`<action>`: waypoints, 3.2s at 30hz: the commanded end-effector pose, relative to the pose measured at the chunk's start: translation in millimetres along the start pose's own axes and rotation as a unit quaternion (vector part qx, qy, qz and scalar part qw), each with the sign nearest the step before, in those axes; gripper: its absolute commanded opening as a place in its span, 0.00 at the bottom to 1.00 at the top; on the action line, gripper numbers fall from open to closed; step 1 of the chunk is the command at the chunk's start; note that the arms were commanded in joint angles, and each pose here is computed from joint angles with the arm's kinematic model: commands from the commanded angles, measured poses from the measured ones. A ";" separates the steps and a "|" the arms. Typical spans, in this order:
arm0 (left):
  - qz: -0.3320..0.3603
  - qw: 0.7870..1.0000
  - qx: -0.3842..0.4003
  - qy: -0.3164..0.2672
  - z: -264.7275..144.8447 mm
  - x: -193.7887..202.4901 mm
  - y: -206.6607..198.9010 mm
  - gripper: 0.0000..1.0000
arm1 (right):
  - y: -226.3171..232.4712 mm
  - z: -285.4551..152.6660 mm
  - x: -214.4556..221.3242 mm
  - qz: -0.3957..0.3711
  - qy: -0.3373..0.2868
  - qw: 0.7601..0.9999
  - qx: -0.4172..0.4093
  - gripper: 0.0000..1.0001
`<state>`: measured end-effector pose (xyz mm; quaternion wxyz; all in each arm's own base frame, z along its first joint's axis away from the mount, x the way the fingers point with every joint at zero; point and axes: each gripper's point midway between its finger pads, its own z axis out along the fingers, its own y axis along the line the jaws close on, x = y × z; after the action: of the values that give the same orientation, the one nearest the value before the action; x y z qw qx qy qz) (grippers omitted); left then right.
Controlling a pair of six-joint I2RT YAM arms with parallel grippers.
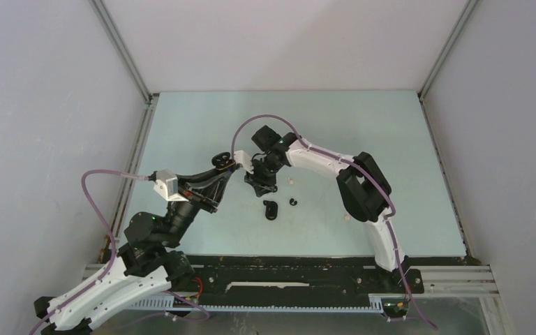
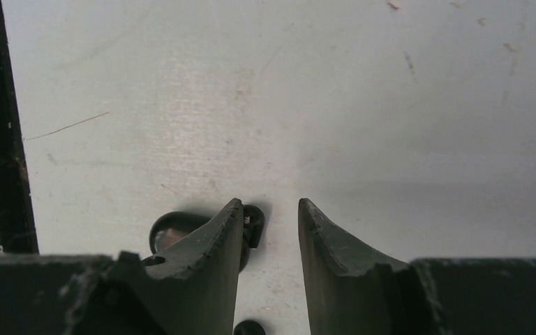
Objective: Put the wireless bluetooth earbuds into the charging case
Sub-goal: Pick up the earbud from the center of the board, then place the earbud in the charging case.
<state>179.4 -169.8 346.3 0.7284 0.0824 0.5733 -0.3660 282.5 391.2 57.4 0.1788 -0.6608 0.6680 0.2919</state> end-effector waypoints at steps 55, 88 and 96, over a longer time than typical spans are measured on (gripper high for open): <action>0.011 1.000 -0.005 0.003 0.7 13.1 4.5 0.00 | -11.3 -25.4 14.3 0.052 0.046 0.992 0.108 0.14; 0.002 0.999 -0.005 0.053 33.3 85.6 2.0 0.00 | 24.1 -251.5 -51.5 0.057 -0.228 0.949 0.209 0.00; 0.006 0.999 0.036 -0.026 54.8 77.8 -17.4 0.00 | 67.9 -327.8 -82.4 0.035 -0.321 0.908 0.268 0.00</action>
<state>221.2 -238.7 250.2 0.6915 0.1149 0.6263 -0.3411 287.4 257.5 317.1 0.4759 -0.4563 0.6907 0.2970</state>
